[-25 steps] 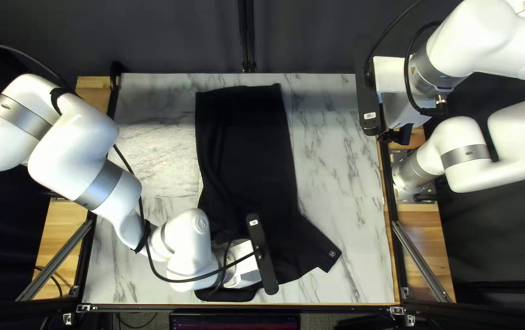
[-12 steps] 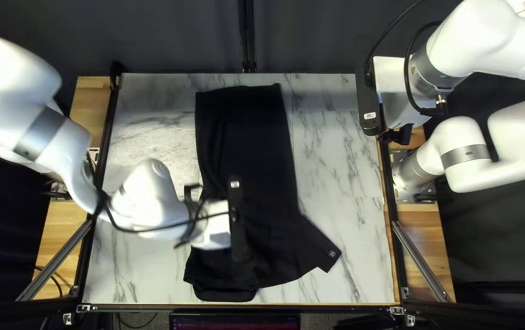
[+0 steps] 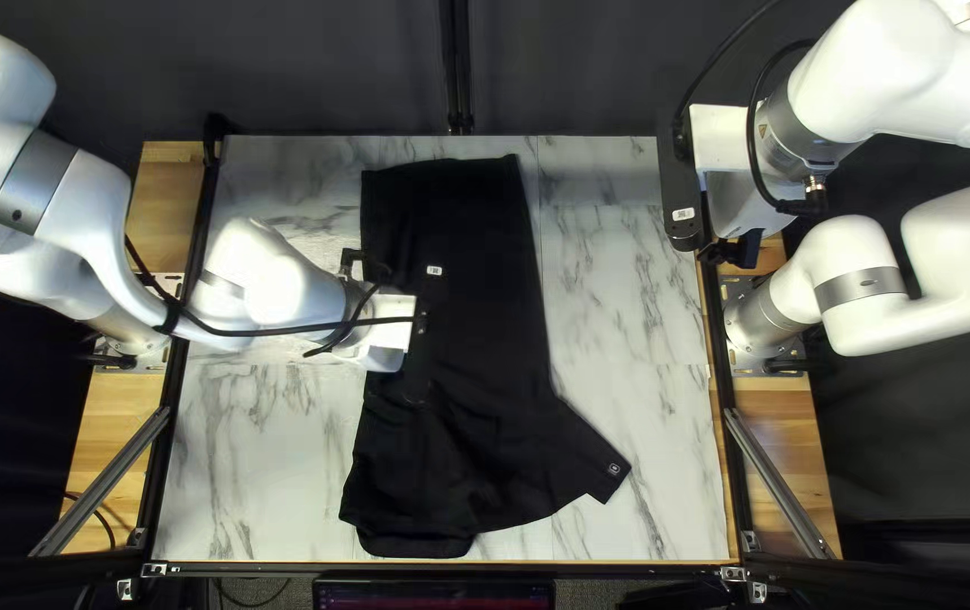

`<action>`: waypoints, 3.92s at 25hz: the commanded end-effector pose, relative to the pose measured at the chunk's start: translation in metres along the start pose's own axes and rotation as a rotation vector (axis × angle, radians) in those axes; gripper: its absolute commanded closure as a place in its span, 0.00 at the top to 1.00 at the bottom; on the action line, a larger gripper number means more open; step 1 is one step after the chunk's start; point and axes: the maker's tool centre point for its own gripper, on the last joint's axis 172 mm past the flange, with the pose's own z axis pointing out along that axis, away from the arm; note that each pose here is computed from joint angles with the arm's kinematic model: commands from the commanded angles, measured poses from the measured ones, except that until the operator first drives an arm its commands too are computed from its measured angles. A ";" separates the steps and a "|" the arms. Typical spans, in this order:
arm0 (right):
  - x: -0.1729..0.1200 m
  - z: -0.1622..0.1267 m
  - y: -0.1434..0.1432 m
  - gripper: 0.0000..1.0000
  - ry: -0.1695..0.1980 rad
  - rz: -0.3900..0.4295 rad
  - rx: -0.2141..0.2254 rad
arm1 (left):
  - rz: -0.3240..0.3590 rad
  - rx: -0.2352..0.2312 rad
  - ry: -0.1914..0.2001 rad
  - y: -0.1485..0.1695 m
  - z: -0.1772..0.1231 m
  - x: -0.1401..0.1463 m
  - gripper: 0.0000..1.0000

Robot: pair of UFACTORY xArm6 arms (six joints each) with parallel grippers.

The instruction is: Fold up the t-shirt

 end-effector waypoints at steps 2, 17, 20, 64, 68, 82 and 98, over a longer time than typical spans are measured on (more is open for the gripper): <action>0.000 0.000 0.000 1.00 0.000 0.000 0.000 | 0.089 -0.076 -0.004 -0.018 0.003 -0.018 1.00; 0.000 0.000 0.000 1.00 0.000 0.000 0.000 | 0.400 -0.154 -0.199 -0.066 0.034 -0.059 1.00; 0.000 0.000 0.000 1.00 0.000 0.000 0.000 | 0.400 -0.137 -0.194 -0.063 0.035 -0.059 1.00; 0.000 0.000 0.000 1.00 0.000 0.000 0.000 | 1.026 -0.040 -0.371 -0.095 0.089 -0.098 0.63; 0.000 0.000 0.000 1.00 0.000 0.000 0.000 | 1.028 -0.057 -0.357 -0.095 0.094 -0.099 0.58; 0.000 0.000 0.000 1.00 0.000 0.000 0.000 | 1.033 -0.075 -0.345 -0.093 0.092 -0.103 0.00; 0.000 0.000 0.000 1.00 0.000 0.000 0.000 | 1.047 -0.082 -0.345 -0.089 0.081 -0.099 1.00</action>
